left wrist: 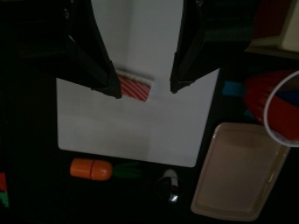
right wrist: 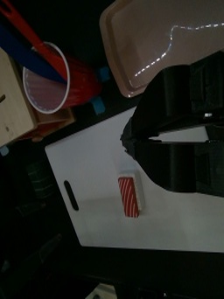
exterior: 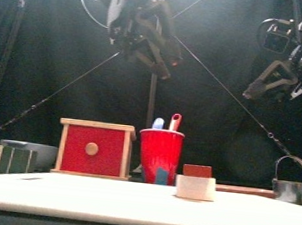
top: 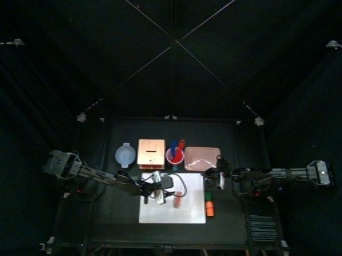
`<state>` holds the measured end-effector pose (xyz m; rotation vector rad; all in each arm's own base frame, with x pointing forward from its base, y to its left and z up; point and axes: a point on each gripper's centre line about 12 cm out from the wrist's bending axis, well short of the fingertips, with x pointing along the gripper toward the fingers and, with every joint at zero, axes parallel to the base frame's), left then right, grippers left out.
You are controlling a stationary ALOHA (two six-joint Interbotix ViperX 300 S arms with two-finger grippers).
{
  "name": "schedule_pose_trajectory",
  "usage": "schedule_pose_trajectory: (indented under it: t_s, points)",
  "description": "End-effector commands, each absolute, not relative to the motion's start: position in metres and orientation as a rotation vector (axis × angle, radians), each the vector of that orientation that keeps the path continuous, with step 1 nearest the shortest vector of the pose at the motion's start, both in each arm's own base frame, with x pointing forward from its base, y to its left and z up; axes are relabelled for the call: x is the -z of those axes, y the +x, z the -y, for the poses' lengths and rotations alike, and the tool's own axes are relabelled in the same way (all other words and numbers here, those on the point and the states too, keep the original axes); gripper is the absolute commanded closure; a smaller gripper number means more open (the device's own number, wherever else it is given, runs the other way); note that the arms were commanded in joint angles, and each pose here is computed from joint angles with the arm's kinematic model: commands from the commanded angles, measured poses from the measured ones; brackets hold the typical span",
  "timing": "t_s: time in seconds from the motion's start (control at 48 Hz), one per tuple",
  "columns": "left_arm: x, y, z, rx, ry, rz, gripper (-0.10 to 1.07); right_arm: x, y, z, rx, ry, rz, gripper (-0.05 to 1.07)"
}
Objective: Put salmon onto rice
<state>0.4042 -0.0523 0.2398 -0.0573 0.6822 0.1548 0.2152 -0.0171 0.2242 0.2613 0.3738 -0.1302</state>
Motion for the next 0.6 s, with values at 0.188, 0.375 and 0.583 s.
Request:
schedule_pose_trajectory:
  t_s: [0.188,0.375,0.583]
  points:
    - [-0.264,0.355,0.035,-0.085,0.015,-0.544,0.13,-0.242,0.226,0.015,0.118,0.301,-0.335,0.67]
    - [-0.265,0.319,0.018,-0.028,-0.007,-0.456,0.13,-0.241,0.230,0.014,0.107,0.282,-0.344,0.67]
    - [-0.253,0.282,0.001,0.015,-0.062,-0.377,0.13,-0.239,0.230,0.011,0.091,0.254,-0.352,0.67]
